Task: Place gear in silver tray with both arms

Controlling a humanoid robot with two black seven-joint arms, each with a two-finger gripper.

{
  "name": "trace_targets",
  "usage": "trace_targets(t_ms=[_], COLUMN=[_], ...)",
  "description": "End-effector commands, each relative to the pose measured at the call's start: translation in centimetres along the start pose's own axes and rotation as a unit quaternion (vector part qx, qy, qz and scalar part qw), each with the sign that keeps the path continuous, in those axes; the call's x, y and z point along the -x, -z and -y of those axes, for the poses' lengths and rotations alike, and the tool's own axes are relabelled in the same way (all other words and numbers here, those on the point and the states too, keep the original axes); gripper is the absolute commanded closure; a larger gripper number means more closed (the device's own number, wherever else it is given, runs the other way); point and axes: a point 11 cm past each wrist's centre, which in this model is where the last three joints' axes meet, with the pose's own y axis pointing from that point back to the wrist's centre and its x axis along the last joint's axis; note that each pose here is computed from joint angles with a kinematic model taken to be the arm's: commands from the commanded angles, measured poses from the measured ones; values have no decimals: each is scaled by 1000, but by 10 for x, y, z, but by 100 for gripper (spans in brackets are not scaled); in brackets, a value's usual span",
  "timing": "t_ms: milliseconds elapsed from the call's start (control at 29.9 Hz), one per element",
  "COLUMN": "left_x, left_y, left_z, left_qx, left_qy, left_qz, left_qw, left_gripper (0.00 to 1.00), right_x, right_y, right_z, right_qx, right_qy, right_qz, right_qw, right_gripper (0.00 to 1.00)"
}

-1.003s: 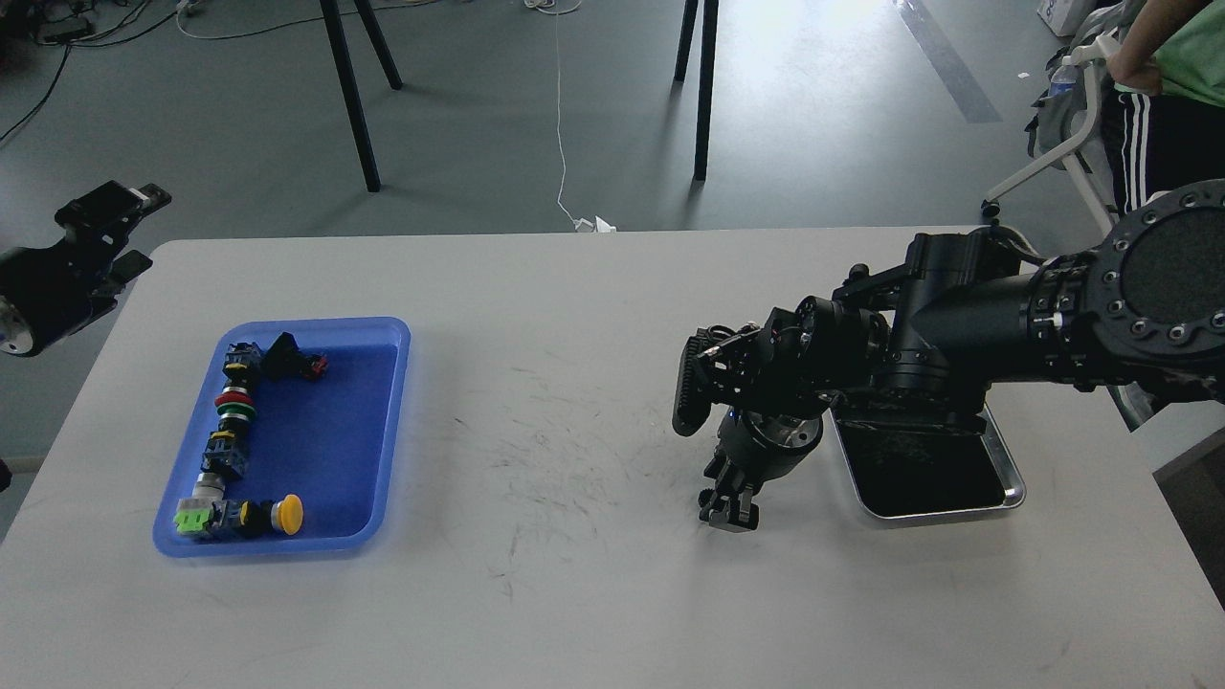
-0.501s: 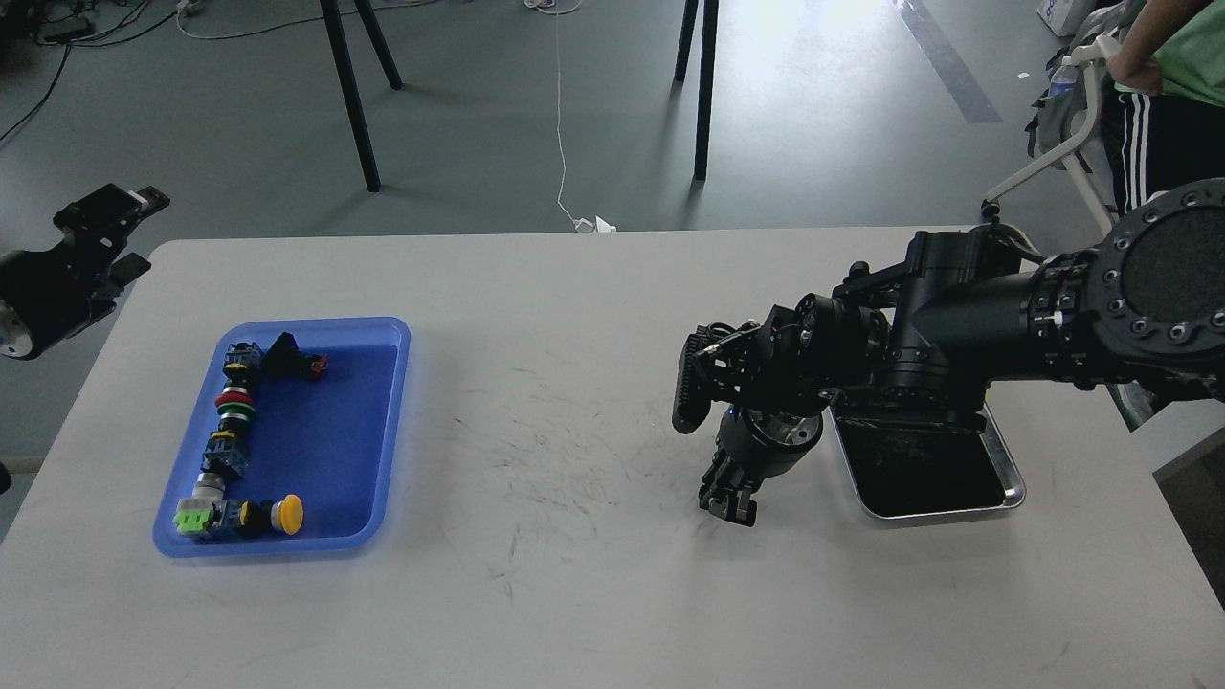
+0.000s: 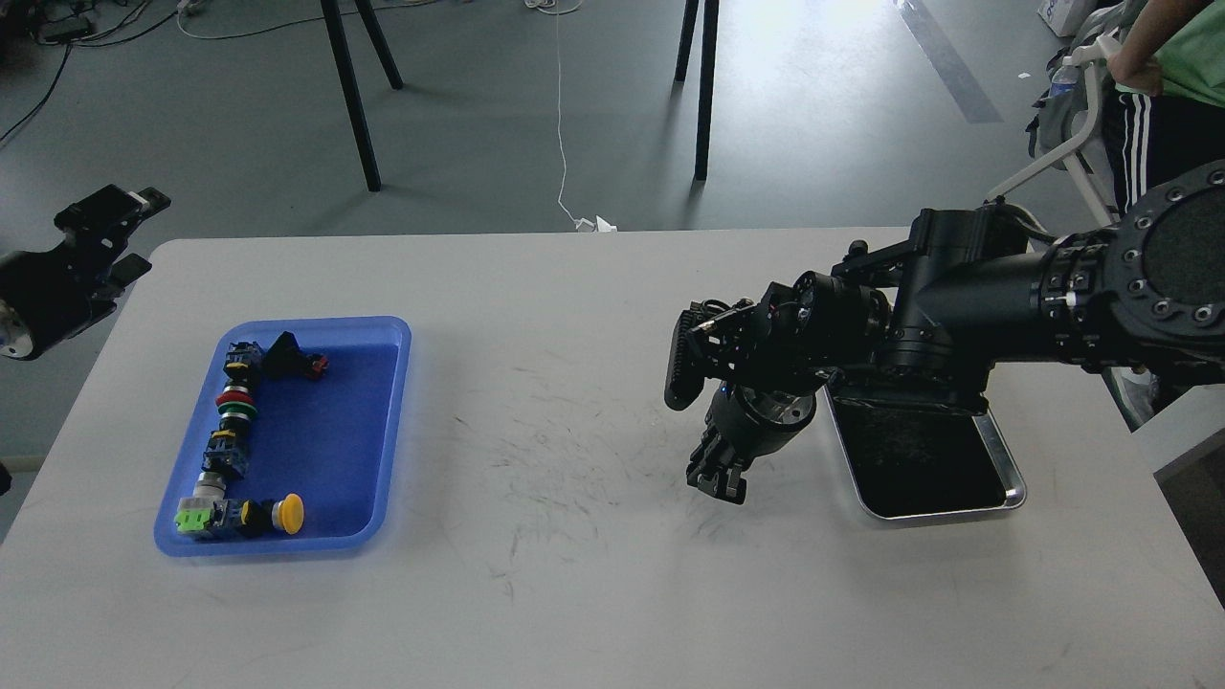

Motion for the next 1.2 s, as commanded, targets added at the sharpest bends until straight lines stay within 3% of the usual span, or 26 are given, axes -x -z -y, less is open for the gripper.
trace_targets(t_ms=[0, 267, 602, 869, 1170], left_x=[2, 8, 11, 12, 16], left_y=[0, -1, 5, 6, 14], left_z=[2, 6, 4, 4, 1], left_qx=[1, 4, -3, -4, -12], left_qy=[2, 7, 9, 9, 12], left_qz=[-1, -2, -4, -5, -7], left_qw=[1000, 1000, 1000, 1000, 1000], left_gripper=[2, 2, 2, 2, 2], right_x=[16, 77, 147, 181, 192], right_y=[-28, -53, -54, -44, -40], right_z=[-31, -65, -71, -65, -62], right_qx=[37, 67, 77, 71, 66], right_qy=[-10, -9, 23, 49, 54], right_qz=[30, 100, 142, 144, 149], right_qw=[999, 993, 987, 986, 985], right_gripper=[93, 93, 92, 91, 91])
